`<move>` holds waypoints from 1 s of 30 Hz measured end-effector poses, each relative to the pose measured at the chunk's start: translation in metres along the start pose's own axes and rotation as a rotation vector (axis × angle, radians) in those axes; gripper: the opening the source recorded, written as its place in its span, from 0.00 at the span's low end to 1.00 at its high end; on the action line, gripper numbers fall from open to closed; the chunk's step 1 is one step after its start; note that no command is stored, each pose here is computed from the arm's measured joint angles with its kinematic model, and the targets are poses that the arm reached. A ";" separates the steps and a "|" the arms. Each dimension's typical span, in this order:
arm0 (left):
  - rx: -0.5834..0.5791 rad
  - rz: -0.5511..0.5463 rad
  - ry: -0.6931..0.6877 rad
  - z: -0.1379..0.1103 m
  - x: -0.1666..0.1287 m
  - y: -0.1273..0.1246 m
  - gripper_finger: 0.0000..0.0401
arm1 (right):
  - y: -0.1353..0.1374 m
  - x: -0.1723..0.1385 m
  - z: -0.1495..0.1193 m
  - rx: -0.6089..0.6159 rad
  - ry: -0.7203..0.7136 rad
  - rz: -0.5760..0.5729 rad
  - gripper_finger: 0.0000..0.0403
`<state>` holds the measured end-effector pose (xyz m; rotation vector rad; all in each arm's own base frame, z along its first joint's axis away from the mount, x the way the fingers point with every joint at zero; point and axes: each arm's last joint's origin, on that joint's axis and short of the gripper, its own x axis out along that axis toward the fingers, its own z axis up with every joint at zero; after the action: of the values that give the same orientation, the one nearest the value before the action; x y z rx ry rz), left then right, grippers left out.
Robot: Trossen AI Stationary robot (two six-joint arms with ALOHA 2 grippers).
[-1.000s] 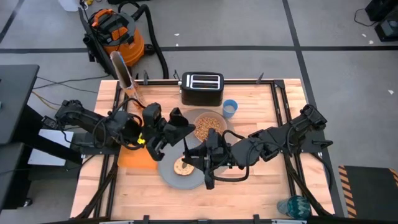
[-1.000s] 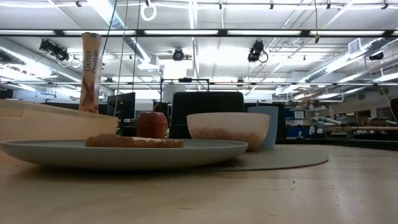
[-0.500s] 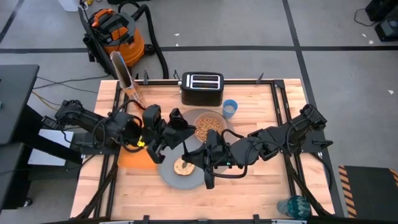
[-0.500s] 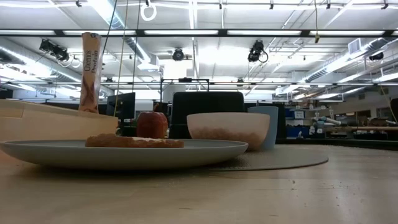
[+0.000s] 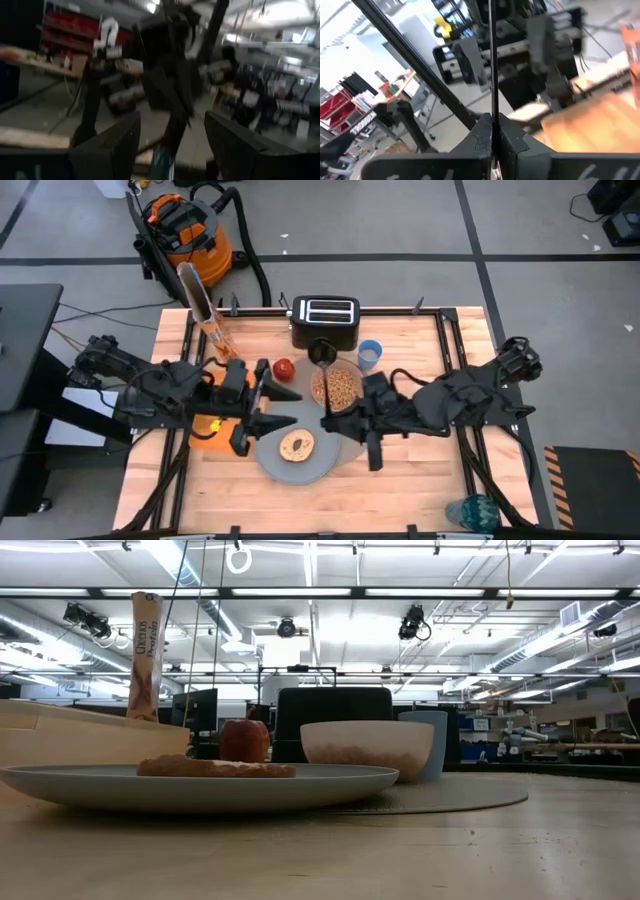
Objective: Arrange a breakfast setting
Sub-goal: Remove the black spoon from the blue glass and place it on the middle right of the gray placemat
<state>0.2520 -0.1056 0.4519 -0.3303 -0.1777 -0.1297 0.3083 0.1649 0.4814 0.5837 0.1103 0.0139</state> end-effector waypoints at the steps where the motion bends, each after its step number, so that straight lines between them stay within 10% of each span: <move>1: 0.001 0.000 0.033 0.000 -0.005 -0.001 0.57 | -0.001 -0.004 0.000 0.015 0.016 -0.012 0.03; 14: 0.027 0.069 0.384 -0.026 -0.061 -0.034 0.53 | -0.037 -0.037 -0.049 0.235 0.267 -0.342 0.03; 30: 0.000 0.132 0.352 -0.035 -0.075 -0.058 0.52 | -0.141 -0.101 -0.162 0.848 0.302 -0.502 0.03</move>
<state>0.1750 -0.1647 0.4225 -0.3131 0.1924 -0.0555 0.1876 0.1316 0.2794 1.3851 0.5703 -0.4529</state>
